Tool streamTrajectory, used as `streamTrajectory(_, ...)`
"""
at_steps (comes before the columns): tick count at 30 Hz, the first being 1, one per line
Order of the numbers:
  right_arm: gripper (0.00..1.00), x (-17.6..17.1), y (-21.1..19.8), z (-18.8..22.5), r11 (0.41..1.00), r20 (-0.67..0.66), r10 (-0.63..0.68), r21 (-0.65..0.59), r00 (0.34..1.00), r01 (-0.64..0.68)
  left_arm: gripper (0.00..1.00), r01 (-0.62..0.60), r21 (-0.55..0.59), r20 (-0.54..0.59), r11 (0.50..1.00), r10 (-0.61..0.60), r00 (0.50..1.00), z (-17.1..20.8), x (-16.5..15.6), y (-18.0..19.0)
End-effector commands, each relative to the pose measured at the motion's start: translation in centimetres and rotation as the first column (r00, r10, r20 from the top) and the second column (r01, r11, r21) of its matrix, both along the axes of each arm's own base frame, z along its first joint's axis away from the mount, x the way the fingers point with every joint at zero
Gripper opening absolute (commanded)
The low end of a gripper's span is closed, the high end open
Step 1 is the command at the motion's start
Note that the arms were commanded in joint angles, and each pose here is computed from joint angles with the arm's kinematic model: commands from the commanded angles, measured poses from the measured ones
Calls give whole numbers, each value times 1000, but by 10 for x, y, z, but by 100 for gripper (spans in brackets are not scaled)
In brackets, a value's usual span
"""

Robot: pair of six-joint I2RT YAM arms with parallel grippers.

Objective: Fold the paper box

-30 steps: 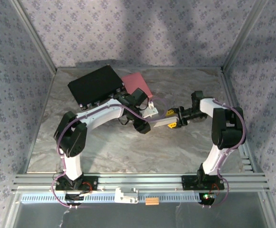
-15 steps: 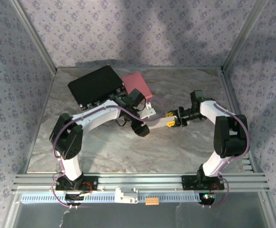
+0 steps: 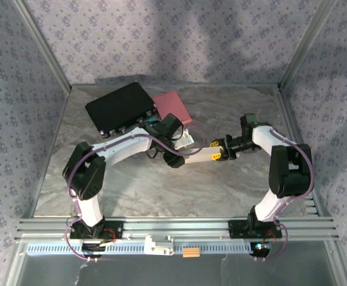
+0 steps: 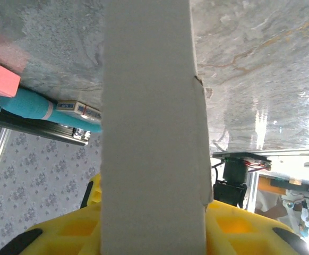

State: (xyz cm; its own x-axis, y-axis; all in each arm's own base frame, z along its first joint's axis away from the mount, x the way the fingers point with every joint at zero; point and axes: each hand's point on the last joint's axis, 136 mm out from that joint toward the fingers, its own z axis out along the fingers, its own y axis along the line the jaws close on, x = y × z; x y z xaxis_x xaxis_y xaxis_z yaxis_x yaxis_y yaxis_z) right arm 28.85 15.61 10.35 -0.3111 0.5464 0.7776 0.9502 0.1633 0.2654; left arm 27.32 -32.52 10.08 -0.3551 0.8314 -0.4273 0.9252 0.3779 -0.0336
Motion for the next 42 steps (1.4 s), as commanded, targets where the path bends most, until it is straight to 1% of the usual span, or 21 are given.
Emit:
streamTrajectory(1,41,1,-4,-1,1000,-49,-8,-13,999,8,69,39,-32,-29,999,-40,999,1,1,-10)
streamTrajectory(4,47,15,-9,1,1000,-16,-15,-26,1000,15,65,30,-42,-55,999,-32,998,-1,1,-10)
streamTrajectory(8,57,33,-18,11,998,51,-21,-59,998,24,62,8,-105,-113,994,-20,993,4,3,-12)
streamTrajectory(9,59,37,-22,14,997,68,-25,-70,997,30,61,11,-107,-151,994,-28,988,5,-2,-11)
streamTrajectory(12,62,56,-33,34,994,154,-24,-105,988,41,59,17,-110,-198,994,-39,979,5,-6,-13)
streamTrajectory(14,63,63,-42,48,988,217,-7,-151,976,41,60,17,-119,-223,993,-43,974,5,-9,-13)
streamTrajectory(17,64,69,-59,70,964,340,39,-260,939,54,61,7,-116,-254,993,-37,967,5,-11,-14)
streamTrajectory(19,62,67,-72,82,927,421,108,-370,901,62,63,-5,-115,-254,993,-25,967,7,-10,-13)
streamTrajectory(20,61,62,-75,85,909,441,139,-413,887,63,65,-10,-115,-251,993,-19,968,8,-10,-13)
streamTrajectory(22,59,49,-71,88,868,489,225,-494,843,55,68,-26,-114,-251,993,-4,968,9,-9,-13)
streamTrajectory(23,58,42,-66,86,854,504,254,-518,826,53,69,-33,-115,-250,993,3,968,11,-8,-13)
streamTrajectory(24,57,37,-58,85,846,538,280,-530,795,60,71,-42,-117,-247,992,12,969,12,-6,-13)
streamTrajectory(25,55,30,-48,77,837,551,311,-545,774,51,72,-47,-120,-246,992,16,969,13,-6,-14)
streamTrajectory(27,52,26,-28,78,845,624,326,-529,711,76,73,-54,-120,-244,991,24,969,14,-4,-14)
streamTrajectory(29,47,22,-10,73,849,658,347,-523,668,74,73,-59,-118,-249,991,28,968,13,-3,-15)
streamTrajectory(31,46,19,4,69,845,673,380,-531,634,58,73,-63,-116,-255,991,32,966,13,-2,-15)
streamTrajectory(34,48,20,18,64,859,700,373,-508,609,58,73,-58,-112,-252,992,28,967,13,-2,-15)
streamTrajectory(37,51,25,22,65,865,717,362,-497,595,73,73,-53,-110,-251,993,23,968,13,-2,-15)
streamTrajectory(40,52,29,23,62,868,722,354,-491,594,80,73,-49,-104,-248,993,22,968,13,-1,-14)
streamTrajectory(42,52,31,25,57,869,711,353,-490,608,69,73,-49,-102,-247,994,22,969,12,-1,-14)
